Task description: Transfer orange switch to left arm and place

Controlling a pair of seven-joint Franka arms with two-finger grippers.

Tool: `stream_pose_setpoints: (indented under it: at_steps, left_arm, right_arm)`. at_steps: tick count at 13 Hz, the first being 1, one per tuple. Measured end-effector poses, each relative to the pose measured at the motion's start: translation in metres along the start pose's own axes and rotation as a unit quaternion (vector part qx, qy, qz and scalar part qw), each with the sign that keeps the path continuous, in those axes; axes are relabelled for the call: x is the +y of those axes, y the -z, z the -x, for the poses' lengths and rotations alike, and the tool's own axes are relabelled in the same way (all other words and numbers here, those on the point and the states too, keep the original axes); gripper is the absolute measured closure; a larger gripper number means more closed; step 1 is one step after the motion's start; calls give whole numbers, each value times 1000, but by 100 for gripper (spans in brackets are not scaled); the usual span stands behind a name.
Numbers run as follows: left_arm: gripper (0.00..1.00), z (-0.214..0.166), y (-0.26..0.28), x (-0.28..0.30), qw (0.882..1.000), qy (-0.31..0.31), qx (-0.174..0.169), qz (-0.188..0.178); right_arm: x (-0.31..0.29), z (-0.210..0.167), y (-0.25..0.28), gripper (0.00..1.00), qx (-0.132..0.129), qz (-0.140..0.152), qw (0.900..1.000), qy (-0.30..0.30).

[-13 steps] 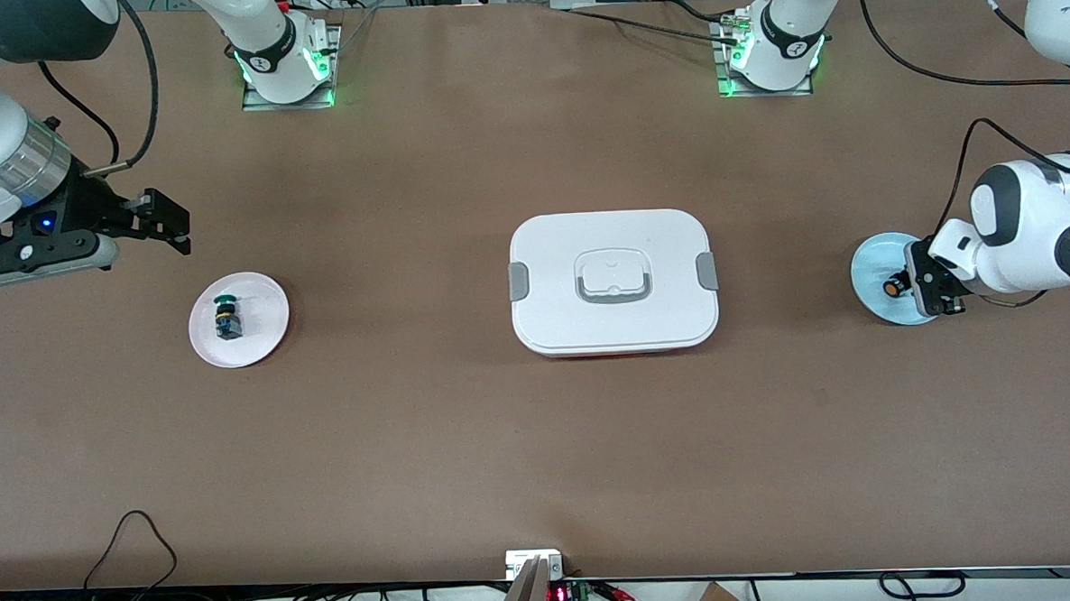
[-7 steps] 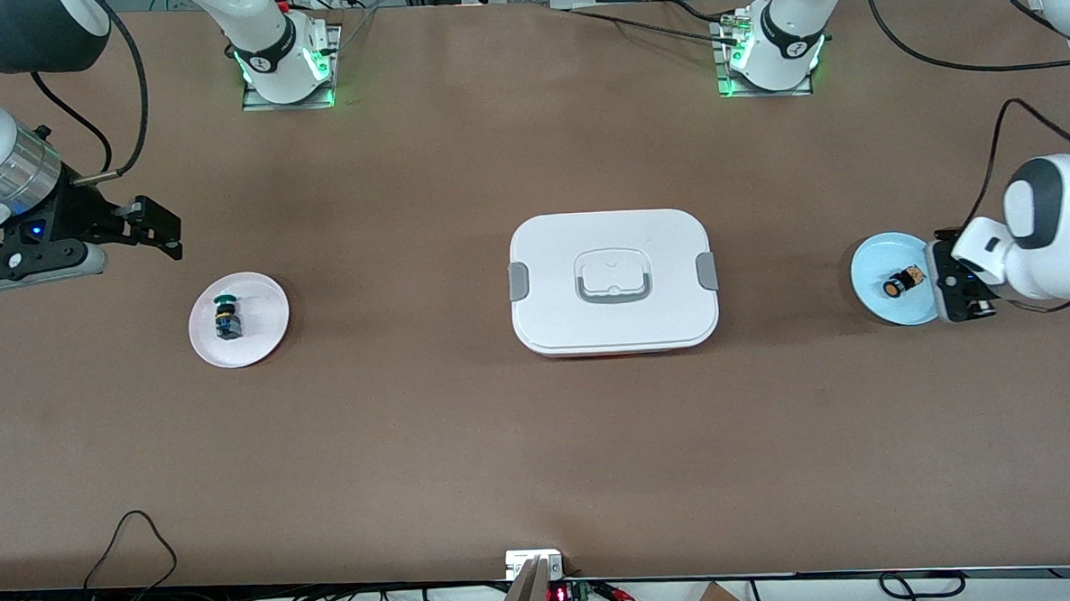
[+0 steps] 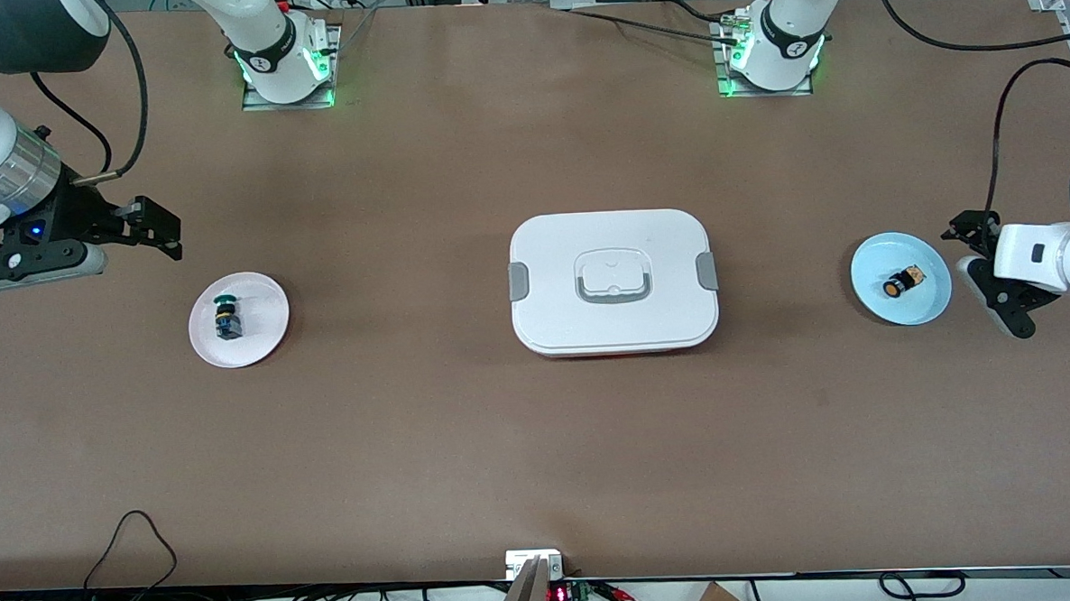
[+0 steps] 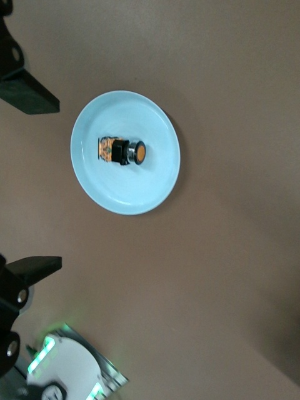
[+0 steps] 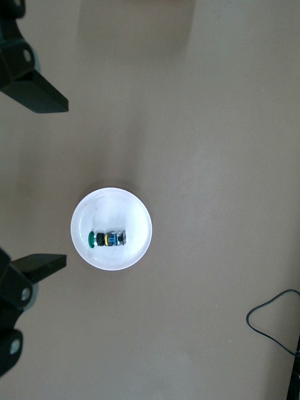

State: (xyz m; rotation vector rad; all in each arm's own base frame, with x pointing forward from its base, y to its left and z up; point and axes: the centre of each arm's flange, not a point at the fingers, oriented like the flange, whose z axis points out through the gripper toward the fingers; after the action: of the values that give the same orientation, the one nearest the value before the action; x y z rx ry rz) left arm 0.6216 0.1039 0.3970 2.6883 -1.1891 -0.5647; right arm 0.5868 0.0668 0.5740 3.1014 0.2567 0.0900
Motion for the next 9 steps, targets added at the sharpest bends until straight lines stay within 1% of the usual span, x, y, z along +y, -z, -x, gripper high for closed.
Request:
stream_pose_setpoints:
  at_steps: [2,4,7,9]
  left_arm:
    - [0,-19,28,26,998,64,2,-2]
    - [0,-34,59,53,991,134,8,-6]
    - [0,-46,99,98,968,244,51,5]
    - [0,-52,126,122,952,291,89,-23]
  right_arm:
    - [0,0,0,0,0,0,1000,0]
    - [2,0,0,0,0,0,1000,-2]
    - [6,0,0,0,0,0,1000,-5]
    - [6,0,0,0,0,0,1000,-5]
